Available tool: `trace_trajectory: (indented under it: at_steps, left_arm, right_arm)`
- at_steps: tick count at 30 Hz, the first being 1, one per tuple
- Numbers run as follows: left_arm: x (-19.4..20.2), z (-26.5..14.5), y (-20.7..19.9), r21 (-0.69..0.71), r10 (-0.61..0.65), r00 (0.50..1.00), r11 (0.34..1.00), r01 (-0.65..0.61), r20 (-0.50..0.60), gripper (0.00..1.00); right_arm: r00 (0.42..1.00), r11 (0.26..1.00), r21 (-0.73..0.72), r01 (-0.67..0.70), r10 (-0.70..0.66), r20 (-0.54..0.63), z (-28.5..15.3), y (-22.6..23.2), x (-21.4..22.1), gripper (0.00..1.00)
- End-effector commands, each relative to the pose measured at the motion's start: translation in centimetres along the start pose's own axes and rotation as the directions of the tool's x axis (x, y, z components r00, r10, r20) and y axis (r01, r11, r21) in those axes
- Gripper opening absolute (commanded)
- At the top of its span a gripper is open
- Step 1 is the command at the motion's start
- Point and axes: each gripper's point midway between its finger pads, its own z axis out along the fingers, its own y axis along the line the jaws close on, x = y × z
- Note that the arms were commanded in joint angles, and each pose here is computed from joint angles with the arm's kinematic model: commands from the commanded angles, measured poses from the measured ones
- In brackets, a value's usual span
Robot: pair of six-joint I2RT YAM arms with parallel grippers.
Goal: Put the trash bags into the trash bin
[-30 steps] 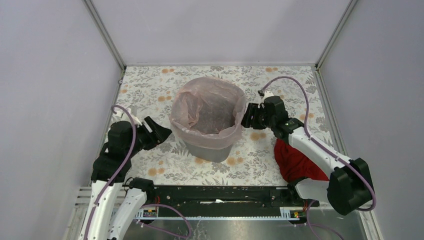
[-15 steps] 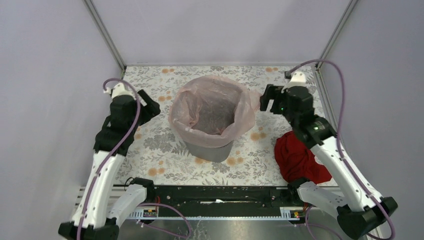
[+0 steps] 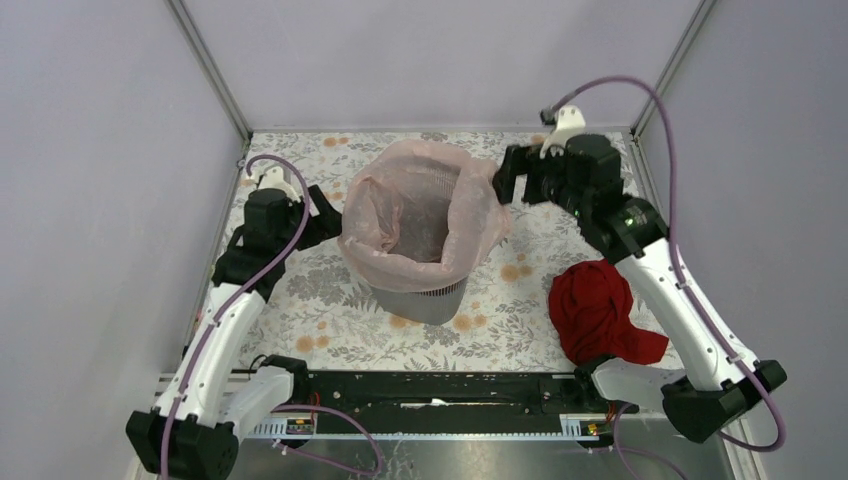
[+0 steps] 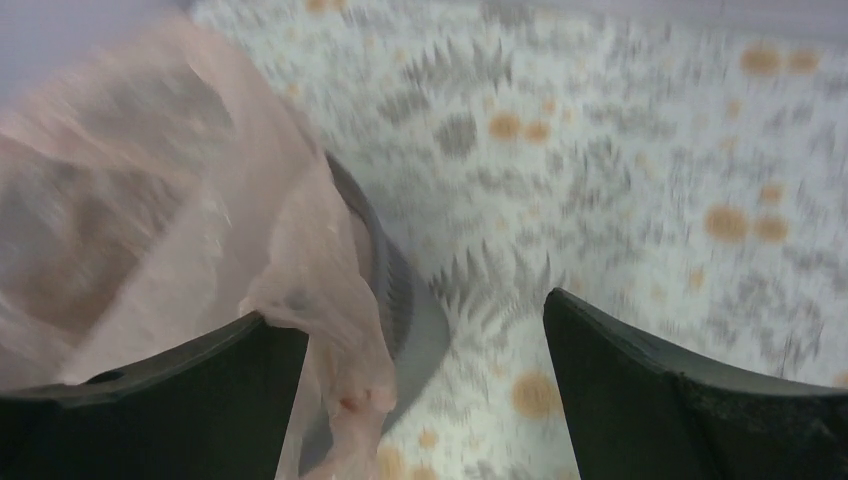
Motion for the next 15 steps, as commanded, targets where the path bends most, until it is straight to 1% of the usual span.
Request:
trace_trajectory:
  at_steps: [1,3,7,10,13,15]
  left_arm:
    - [-2.8,-2.6,-3.0,0.160,-0.008,0.991,0.987,-0.013,0.134,0.86]
    - [-2.6,-2.7,-3.3,0.176,-0.001,0.993,0.984,-0.021,0.122,0.85]
    - [-1.4,-1.9,-2.3,0.128,0.009,0.997,0.992,-0.019,0.074,0.83]
    - [-0.7,-1.6,-2.3,0.136,-0.013,0.999,0.991,0.006,0.049,0.82]
    - [0.1,-1.3,-2.6,0.164,-0.028,0.999,0.986,0.023,0.029,0.82]
    - [0.3,-1.2,-2.4,0.160,-0.029,0.999,0.987,0.026,0.019,0.81]
  right_arm:
    - [0.994,0.997,0.019,-0.074,0.076,-0.079,-0.8,-1.1,6.5,0.92]
    - [0.992,0.995,0.060,-0.085,0.090,-0.088,-1.2,-2.0,8.2,0.89]
    - [0.990,0.986,0.125,-0.106,0.116,-0.080,-1.0,-3.9,11.5,0.86]
    - [0.983,0.985,0.117,-0.124,0.138,-0.118,0.1,-4.0,14.0,0.77]
    - [0.975,0.987,0.073,-0.146,0.156,-0.157,1.6,-3.4,16.3,0.72]
    - [0.969,0.985,0.074,-0.156,0.167,-0.184,2.4,-3.5,17.8,0.72]
